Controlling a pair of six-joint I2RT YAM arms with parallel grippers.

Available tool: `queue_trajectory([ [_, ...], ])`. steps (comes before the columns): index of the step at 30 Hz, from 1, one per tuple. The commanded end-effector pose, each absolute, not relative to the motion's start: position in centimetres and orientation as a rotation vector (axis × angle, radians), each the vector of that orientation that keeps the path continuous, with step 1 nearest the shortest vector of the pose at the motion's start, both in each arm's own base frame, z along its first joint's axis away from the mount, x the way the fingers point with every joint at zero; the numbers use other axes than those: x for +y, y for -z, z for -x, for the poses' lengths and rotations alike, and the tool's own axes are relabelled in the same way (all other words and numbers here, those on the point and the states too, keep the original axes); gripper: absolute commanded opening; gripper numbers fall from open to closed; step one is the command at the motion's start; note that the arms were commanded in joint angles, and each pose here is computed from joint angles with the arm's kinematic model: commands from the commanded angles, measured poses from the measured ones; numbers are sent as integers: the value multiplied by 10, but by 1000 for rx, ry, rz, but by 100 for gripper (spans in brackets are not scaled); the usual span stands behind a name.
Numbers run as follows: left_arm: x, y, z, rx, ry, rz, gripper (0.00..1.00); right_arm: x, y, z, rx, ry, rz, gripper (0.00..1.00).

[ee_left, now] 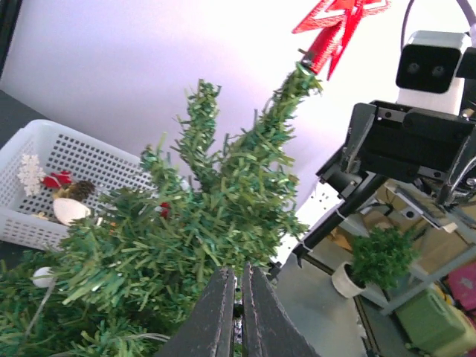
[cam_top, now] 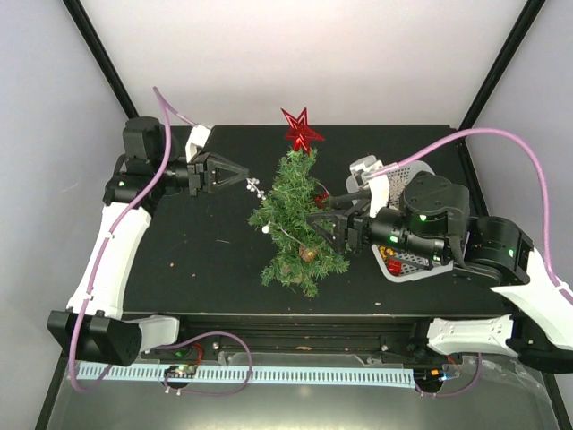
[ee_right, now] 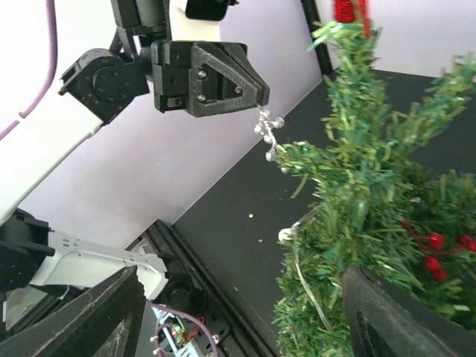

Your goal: Decorate the small christmas tree

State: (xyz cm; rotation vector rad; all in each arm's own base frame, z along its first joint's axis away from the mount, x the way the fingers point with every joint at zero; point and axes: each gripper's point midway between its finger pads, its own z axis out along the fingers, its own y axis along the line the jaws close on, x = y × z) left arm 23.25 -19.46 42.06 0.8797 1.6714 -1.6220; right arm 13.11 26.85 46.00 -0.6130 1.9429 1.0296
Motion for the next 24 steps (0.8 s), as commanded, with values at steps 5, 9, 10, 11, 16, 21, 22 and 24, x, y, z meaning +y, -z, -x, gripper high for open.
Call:
queue_trajectory([
  [5, -198, -403, -253, 1741, 1464, -892, 1, 237, -456, -149, 1941, -945, 401, 73],
  [9, -204, -393, -254, 1772, 1410, -913, 2, 218, -448, -157, 1963, -876, 302, 73],
  [10, -206, -392, -253, 1776, 1401, -921, 1, 212, -445, -160, 1967, -854, 269, 73],
  [11, -207, -390, -253, 1780, 1395, -928, 2, 206, -442, -162, 1976, -827, 239, 73],
  [16, -214, -383, -250, 1795, 1381, -956, 2, 181, -427, -170, 2022, -712, 127, 73],
  [21, -221, -379, -252, 1803, 1364, -980, 2, 170, -418, -170, 2032, -698, 63, 73],
  [22, -222, -377, -253, 1809, 1361, -983, 1, 168, -417, -170, 2030, -705, 50, 73],
  [24, -225, -376, -255, 1810, 1357, -991, 1, 165, -413, -169, 2032, -712, 34, 73],
])
